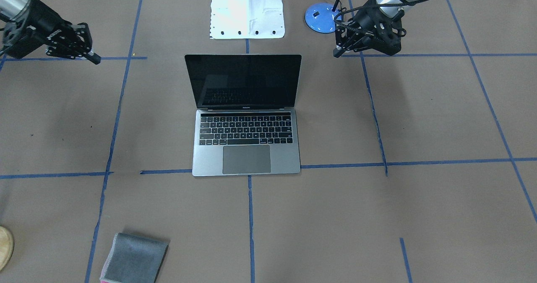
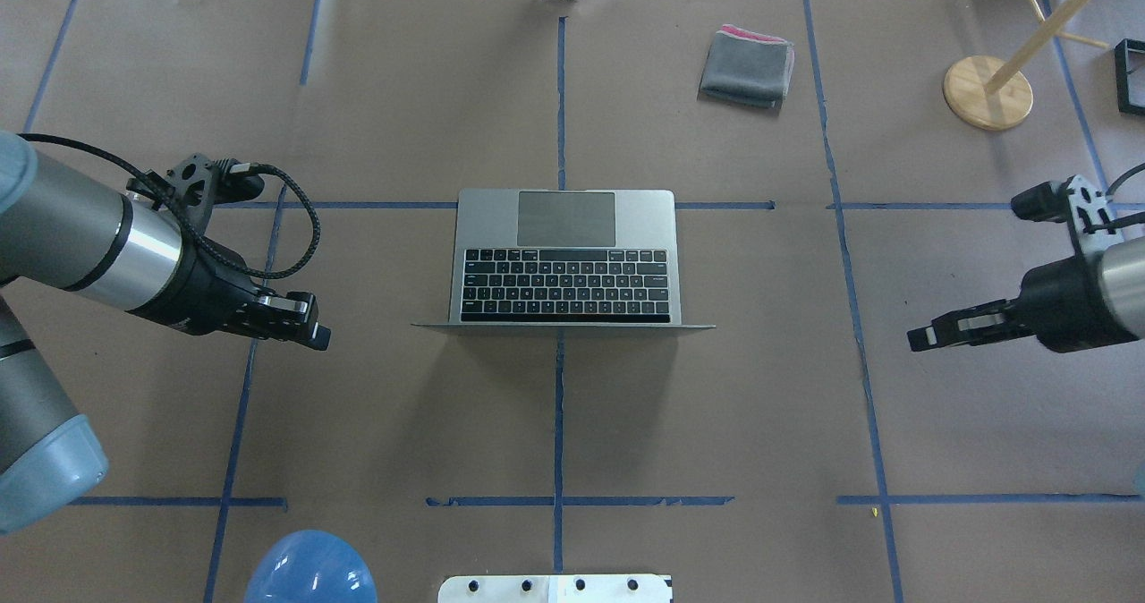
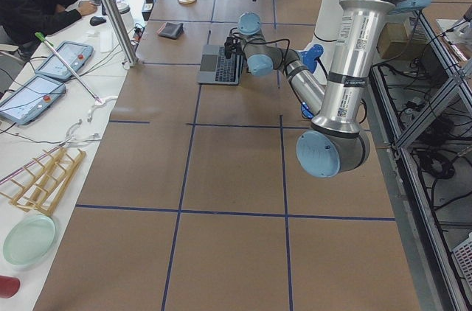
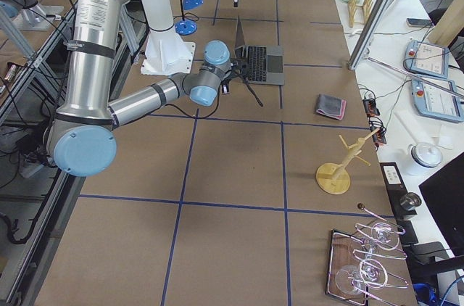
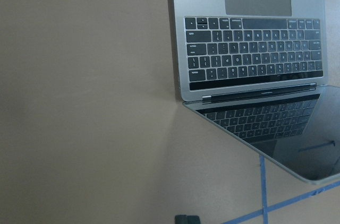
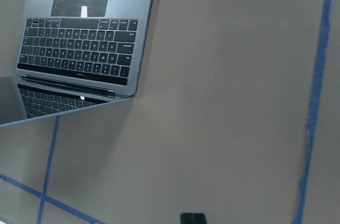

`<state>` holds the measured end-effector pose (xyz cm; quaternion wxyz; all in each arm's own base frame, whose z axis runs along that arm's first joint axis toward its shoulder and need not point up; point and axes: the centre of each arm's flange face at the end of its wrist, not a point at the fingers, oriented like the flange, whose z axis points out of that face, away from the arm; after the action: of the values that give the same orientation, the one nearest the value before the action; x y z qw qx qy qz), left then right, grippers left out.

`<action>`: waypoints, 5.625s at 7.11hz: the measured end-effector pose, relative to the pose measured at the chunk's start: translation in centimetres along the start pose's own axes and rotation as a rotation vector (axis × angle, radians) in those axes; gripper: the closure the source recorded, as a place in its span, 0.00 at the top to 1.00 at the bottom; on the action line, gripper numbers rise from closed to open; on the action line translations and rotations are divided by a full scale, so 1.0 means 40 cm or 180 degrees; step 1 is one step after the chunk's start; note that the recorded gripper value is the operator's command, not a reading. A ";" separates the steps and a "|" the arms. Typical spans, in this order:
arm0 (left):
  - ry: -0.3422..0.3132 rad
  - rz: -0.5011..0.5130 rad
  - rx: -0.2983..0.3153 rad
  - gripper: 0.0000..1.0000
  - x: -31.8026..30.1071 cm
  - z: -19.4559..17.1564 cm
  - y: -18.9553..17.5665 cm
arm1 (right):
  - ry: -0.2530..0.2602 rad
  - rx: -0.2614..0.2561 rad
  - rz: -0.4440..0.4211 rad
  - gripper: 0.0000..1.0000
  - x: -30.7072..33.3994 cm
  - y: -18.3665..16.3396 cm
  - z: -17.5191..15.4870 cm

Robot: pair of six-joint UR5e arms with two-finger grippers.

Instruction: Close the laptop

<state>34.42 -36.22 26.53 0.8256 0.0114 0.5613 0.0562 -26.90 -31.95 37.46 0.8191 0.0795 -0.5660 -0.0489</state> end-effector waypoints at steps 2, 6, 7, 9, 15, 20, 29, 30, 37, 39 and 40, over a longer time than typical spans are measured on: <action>0.0019 0.0040 -0.0069 0.02 0.032 0.036 0.028 | -0.0092 0.0105 0.0021 0.00 -0.128 0.059 0.092; 0.0127 0.0211 -0.0320 0.02 0.125 0.115 0.097 | -0.0240 0.0247 0.0000 0.00 -0.275 0.105 0.204; 0.0141 0.0226 -0.0336 0.02 0.135 0.120 0.101 | -0.0266 0.0287 0.0014 0.00 -0.304 0.116 0.224; 0.0165 0.0244 -0.0349 0.02 0.151 0.123 0.103 | -0.0295 0.0430 0.0010 0.00 -0.374 0.111 0.248; 0.0173 0.0251 -0.0328 0.02 0.197 0.165 0.056 | -0.0246 0.0719 0.0022 0.00 -0.407 0.075 0.266; 0.0170 0.0172 -0.0085 0.01 0.191 0.106 -0.044 | -0.0254 0.0844 0.0044 0.00 -0.424 0.030 0.275; 0.0091 0.0024 0.0162 0.01 0.197 0.090 -0.219 | 0.0012 0.1196 0.0158 0.00 -0.483 -0.184 0.264; 0.0076 0.0001 0.0192 0.01 0.205 0.093 -0.250 | 0.0023 0.1220 0.0167 0.00 -0.481 -0.199 0.264; -0.0044 -0.0107 0.0254 0.01 0.223 0.141 -0.386 | 0.0226 0.1338 0.0133 0.00 -0.468 -0.326 0.331; -0.0068 -0.0126 0.0249 0.01 0.228 0.157 -0.405 | 0.0294 0.1348 0.0140 0.00 -0.464 -0.358 0.359; -0.0082 -0.0138 0.0251 0.01 0.234 0.168 -0.421 | 0.0328 0.1352 0.0142 0.00 -0.459 -0.372 0.369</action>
<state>45.39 -51.68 18.97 0.8327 0.0324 0.5526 0.0160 -47.06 -44.55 22.94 0.8127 0.2402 -0.5225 0.0937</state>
